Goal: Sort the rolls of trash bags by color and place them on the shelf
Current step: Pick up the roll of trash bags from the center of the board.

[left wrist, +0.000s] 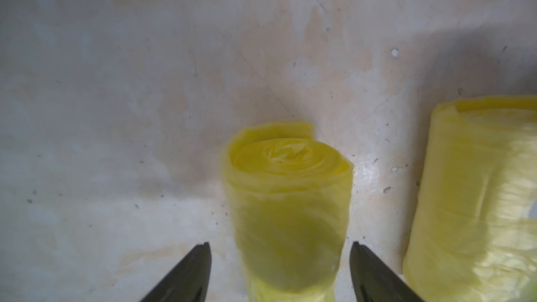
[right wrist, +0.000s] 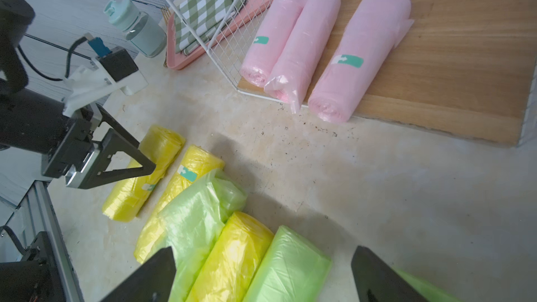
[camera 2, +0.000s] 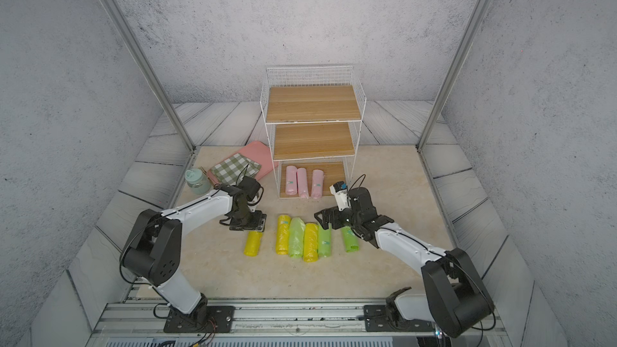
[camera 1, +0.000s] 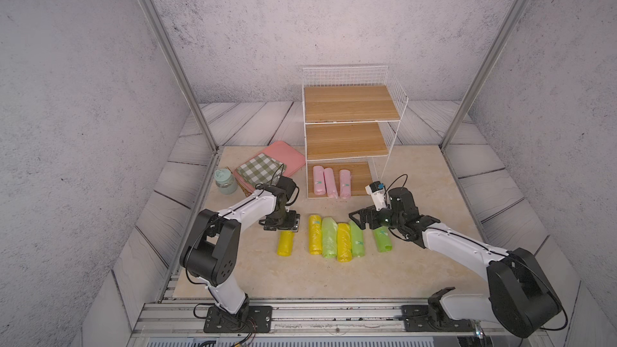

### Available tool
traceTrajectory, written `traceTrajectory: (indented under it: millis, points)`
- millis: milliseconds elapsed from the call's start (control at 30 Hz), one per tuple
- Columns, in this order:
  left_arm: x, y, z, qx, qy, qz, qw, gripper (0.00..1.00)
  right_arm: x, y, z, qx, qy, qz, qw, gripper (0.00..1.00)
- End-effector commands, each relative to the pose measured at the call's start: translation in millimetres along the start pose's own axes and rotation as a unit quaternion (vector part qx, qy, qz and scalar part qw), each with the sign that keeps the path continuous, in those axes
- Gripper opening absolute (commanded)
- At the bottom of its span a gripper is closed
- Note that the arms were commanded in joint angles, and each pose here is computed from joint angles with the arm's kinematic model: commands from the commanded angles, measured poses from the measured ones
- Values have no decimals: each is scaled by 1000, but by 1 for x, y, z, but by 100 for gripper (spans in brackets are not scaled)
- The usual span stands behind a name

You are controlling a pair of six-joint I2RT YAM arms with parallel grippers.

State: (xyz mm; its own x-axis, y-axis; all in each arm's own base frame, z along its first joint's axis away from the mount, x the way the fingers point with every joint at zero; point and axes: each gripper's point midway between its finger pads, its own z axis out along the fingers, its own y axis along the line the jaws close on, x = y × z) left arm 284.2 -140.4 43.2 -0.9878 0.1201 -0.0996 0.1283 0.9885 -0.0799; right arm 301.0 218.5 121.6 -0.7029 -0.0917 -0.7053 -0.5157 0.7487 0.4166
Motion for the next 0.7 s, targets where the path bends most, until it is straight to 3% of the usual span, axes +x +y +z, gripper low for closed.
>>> traceTrajectory:
  millis: [0, 333, 667]
  points:
    - [-3, 1, 5, -12, -3, -13, 1000, 78, -2, 1, -7, 10, -9, -5, 1000, 99]
    - [3, 0, 20, -17, 13, -22, 1000, 67, 5, -4, -5, 16, -6, 5, 1000, 99]
    - [2, 1, 19, -21, 9, -25, 999, 38, 10, -6, -4, 18, -2, 10, 1000, 99]
